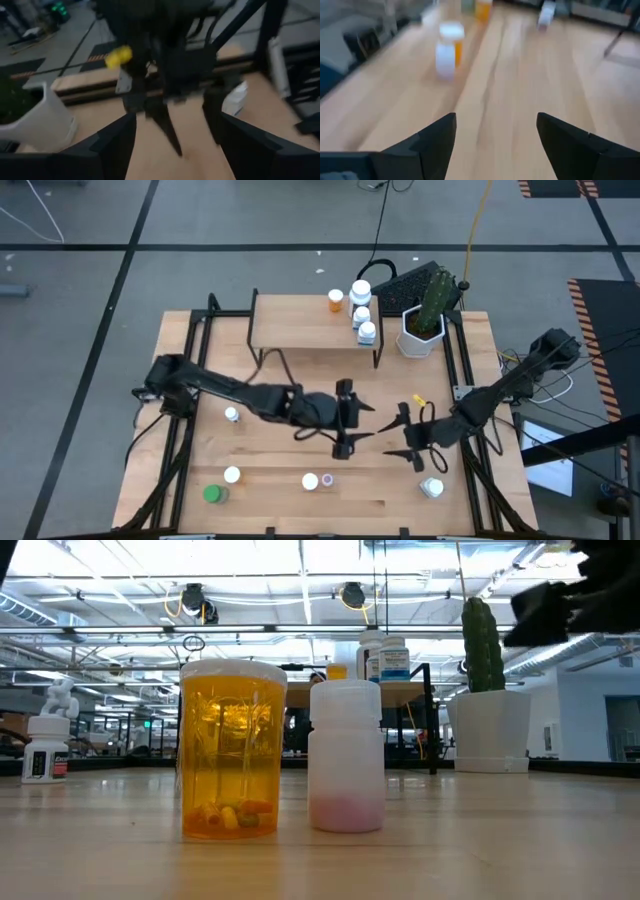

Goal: Pick and place medicine bottles onto shelf by color
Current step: Put the white blue pill bottle on the shelf

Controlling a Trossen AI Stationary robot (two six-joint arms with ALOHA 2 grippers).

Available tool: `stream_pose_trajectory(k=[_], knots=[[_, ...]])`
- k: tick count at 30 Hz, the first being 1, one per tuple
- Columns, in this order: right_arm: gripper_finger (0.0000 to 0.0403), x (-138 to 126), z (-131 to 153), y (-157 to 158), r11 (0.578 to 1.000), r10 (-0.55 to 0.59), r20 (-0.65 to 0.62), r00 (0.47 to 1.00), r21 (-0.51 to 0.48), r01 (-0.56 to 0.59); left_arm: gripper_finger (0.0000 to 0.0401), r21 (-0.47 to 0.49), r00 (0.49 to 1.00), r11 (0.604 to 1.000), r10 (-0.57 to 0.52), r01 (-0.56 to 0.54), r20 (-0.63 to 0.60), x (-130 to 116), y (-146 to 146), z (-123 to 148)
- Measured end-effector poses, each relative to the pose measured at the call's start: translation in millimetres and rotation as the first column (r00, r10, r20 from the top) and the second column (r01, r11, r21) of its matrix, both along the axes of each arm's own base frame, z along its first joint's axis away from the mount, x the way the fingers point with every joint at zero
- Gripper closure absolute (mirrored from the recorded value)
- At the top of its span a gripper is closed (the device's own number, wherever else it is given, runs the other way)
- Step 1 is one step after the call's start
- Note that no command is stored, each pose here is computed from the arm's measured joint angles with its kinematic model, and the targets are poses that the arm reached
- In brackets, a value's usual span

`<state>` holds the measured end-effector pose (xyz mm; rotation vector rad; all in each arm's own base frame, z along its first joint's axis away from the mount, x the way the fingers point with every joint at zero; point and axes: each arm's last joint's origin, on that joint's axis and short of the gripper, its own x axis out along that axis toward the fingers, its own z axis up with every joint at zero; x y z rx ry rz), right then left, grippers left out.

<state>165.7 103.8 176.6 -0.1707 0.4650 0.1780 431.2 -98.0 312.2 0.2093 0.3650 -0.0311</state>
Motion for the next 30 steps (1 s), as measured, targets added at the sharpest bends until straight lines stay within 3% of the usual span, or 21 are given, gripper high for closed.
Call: stream_pose_trajectory(k=[5, 12, 15, 22, 27, 30], knots=[[0.0126, -18.8, 14.4, -4.2, 0.999, -0.030, -0.231, 0.972, -0.037, 0.022, 0.0139, -0.004, 0.999, 1.000, 0.024, -0.025, -0.046, 14.6, -1.9, -28.8], [0.0126, -42.3, 28.1, -17.6, 0.994, -0.073, -0.504, 0.861, -0.109, 0.021, 0.0139, -0.005, 0.998, 1.000, 0.025, -0.025, -0.049, 30.8, -5.2, -58.1], [0.0126, -43.7, 31.1, -16.3, 0.999, -0.025, -0.525, 0.851, -0.031, 0.010, 0.0137, -0.007, 0.999, 1.000, 0.023, -0.023, -0.047, 32.9, -5.8, -61.9], [0.0126, -48.8, 28.8, -13.2, 0.986, 0.040, -0.651, 0.758, 0.146, 0.074, 0.0135, -0.045, 0.999, 0.999, 0.001, -0.003, -0.054, 32.2, -8.3, -62.1], [0.0126, -52.9, 28.2, -10.5, 0.948, 0.094, -0.742, 0.664, 0.271, 0.168, 0.0134, -0.069, 0.998, 0.998, 0.009, -0.014, -0.065, 31.6, -9.1, -63.1], [0.0126, -51.9, 29.8, -7.2, 0.906, 0.097, -0.760, 0.643, 0.335, 0.259, 0.0134, -0.087, 0.997, 0.996, 0.022, -0.029, -0.077, 31.1, -8.9, -64.2]])
